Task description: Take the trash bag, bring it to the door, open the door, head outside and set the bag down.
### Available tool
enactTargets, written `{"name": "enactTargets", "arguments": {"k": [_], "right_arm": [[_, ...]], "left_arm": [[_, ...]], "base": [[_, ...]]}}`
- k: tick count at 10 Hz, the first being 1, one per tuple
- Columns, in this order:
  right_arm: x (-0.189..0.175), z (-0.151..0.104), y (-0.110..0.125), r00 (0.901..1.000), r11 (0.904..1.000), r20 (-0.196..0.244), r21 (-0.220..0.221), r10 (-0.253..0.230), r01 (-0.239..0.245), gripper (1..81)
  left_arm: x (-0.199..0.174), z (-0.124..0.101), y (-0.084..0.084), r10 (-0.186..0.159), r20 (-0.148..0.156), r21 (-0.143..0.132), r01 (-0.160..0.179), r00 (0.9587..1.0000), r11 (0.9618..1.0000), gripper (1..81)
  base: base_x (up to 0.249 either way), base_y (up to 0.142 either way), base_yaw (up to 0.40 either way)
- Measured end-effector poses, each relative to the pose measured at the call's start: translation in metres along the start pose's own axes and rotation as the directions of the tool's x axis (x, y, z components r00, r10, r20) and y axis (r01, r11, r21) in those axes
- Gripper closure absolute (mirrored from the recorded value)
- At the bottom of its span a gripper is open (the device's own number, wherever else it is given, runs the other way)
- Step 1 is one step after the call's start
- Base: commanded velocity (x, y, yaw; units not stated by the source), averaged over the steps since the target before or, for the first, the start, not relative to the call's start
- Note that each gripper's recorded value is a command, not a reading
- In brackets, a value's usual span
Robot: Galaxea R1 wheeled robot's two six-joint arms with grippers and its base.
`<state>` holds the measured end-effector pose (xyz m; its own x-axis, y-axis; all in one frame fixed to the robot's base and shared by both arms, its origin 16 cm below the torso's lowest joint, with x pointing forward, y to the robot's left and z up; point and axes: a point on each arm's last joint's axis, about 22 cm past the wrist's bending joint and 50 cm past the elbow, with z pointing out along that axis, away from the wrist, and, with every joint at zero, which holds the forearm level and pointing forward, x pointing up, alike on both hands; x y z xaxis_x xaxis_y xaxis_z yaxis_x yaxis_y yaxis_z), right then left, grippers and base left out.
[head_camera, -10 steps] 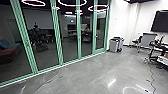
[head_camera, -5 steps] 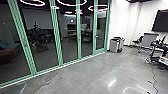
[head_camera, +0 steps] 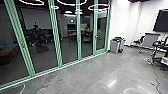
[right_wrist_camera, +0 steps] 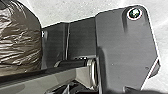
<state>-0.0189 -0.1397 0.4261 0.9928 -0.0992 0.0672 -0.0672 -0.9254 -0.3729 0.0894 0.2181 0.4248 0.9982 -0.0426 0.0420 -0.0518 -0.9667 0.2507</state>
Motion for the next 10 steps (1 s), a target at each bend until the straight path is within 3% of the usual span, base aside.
{"name": "enactTargets", "arguments": {"k": [10], "right_arm": [[-0.0001, -0.0002, 0.0009, 1.0, 1.0, 0.0, -0.002, 0.001, -0.001, 1.0]], "left_arm": [[0.0001, 0.0009, 0.0035, 0.001, 0.0, -0.004, -0.001, 1.0, 1.0, 81.1]], "base": [[0.153, -0.074, 0.0]]}}
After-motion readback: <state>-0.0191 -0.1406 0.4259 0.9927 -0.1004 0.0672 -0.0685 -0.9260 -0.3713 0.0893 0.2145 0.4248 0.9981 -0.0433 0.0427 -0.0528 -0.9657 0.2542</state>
